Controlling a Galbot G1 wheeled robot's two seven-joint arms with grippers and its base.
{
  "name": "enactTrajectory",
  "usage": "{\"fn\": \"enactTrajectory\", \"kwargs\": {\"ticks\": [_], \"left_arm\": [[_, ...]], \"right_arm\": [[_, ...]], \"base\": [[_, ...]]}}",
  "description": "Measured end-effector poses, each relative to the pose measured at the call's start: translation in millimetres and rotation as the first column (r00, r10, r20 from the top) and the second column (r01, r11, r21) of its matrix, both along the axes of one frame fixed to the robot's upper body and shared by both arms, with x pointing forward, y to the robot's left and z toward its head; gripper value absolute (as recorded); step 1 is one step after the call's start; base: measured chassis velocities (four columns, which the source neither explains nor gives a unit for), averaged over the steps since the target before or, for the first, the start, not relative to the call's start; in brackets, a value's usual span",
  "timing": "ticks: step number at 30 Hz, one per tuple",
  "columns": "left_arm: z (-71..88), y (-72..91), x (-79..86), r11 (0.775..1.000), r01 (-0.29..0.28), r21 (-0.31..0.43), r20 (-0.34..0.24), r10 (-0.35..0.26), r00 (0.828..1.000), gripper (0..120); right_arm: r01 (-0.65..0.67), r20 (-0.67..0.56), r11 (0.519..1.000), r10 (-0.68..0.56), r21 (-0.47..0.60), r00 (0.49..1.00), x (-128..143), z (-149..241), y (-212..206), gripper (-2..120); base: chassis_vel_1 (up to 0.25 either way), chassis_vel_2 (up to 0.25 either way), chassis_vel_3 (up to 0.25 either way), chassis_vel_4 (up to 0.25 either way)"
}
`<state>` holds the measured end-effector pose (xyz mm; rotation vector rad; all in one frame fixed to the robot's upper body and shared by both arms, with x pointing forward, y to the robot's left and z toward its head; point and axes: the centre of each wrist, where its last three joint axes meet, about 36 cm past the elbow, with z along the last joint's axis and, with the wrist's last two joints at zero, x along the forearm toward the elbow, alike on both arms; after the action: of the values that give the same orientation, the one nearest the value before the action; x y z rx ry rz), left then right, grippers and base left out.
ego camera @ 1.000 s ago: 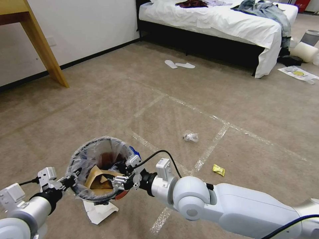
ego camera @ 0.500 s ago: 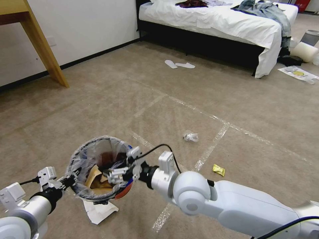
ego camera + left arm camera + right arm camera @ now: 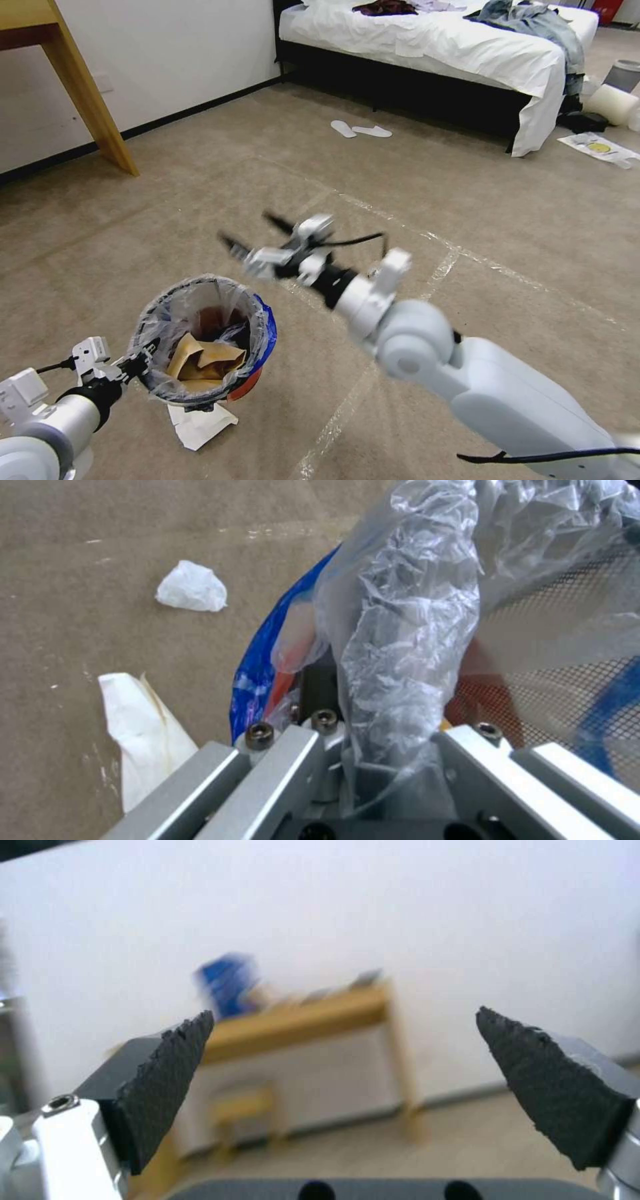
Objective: Pick up the trash bin and place the garbage on the floor into it.
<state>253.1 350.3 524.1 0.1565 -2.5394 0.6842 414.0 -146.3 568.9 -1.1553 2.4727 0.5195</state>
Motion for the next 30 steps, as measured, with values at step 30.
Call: {"fn": "enactTrajectory", "kwargs": {"ticks": [30], "left_arm": [[-8.4,4.2,-1.1,0.999,-0.034,0.028,-0.002,0.034,0.999,1]], "right_arm": [[0.757,0.101,0.645,-0.750,-0.105,0.653,-108.7,-96.3,-130.9,100]], "base": [[0.000,0.000,0.000,0.000]]}}
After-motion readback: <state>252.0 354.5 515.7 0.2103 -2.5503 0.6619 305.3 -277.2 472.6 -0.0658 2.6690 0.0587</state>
